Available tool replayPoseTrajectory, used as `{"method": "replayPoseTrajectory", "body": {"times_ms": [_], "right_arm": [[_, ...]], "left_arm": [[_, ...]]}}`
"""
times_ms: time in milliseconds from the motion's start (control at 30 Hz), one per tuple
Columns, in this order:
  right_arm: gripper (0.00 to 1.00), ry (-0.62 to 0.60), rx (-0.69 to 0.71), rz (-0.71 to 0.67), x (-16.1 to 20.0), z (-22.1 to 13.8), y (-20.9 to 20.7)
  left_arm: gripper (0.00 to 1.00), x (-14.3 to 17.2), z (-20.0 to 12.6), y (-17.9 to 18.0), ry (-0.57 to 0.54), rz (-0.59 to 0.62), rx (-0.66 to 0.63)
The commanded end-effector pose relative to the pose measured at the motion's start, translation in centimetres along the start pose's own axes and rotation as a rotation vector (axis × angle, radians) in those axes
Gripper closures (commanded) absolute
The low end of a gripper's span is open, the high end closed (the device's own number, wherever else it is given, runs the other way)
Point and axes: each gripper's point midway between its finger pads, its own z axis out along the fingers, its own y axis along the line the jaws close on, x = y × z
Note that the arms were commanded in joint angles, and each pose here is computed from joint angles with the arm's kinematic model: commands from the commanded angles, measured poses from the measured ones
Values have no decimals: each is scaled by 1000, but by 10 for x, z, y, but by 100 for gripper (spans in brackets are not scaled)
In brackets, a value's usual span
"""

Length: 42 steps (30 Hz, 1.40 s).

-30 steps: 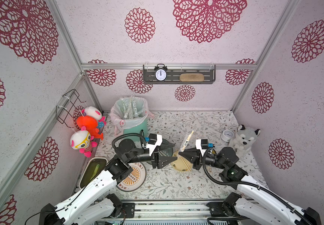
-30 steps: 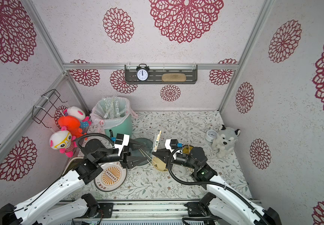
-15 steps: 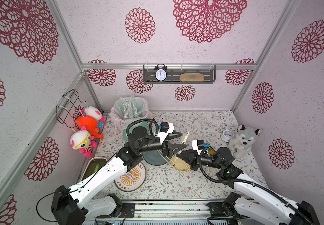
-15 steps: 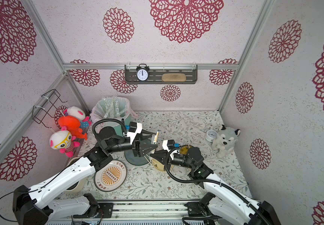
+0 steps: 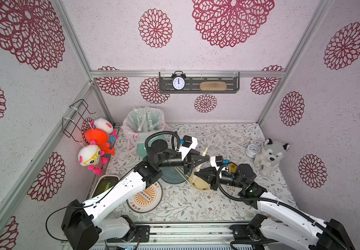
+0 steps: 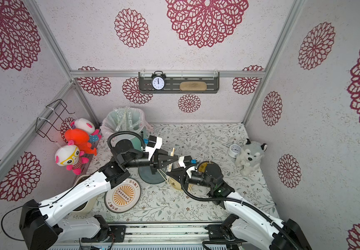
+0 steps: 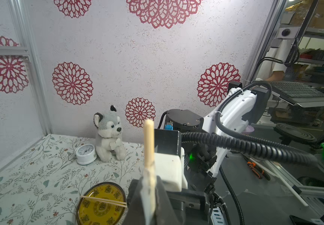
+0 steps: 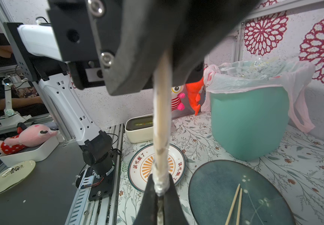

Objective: Remove the packaging of disposable chopsticks
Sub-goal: Remove the packet bag from the disposable chopsticks.

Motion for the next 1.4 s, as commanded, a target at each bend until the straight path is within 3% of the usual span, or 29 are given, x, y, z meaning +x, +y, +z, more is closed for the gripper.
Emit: {"method": "replayPoseTrajectory", "body": {"times_ms": [0, 67, 167, 200, 267, 333, 567, 767, 867, 933, 1000, 1200, 1367], "right_arm": [[100, -154, -21, -133, -52, -9, 17], [100, -169, -18, -149, -61, -12, 19], [100, -186, -18, -167, -71, -15, 23], [100, -189, -13, -170, -73, -16, 22], [100, -174, -10, -167, -72, -14, 21], [100, -165, -12, -155, -67, -12, 19], [100, -111, -26, -63, -27, -7, 15], [100, -62, -31, -16, -1, 0, 12], [100, -62, -37, -15, 0, 0, 14], [100, -58, -38, -19, 2, 0, 14], [100, -52, -31, -26, 4, -1, 13], [100, -55, 0, -33, 4, -1, 8], [100, -103, 14, -61, -10, -9, 11]], "left_arm": [[89, 51, 0, 5, 66, -79, -11], [83, 80, -4, 9, 97, -119, -43], [83, 115, -12, 5, 111, -175, -39], [84, 122, -13, -1, 101, -194, -14], [96, 130, -16, -6, 94, -215, 1], [96, 132, -19, -2, 101, -211, -31], [54, 74, -24, -8, 64, -80, -40], [49, 20, -24, 1, -15, -8, -84], [53, 19, -15, 3, 22, -42, -49], [63, 24, -10, 2, 34, -67, -16], [100, 28, -8, 5, 27, -68, -13], [100, 38, -9, -1, 32, -84, 25], [100, 76, -12, 1, 81, -143, 4]]}}
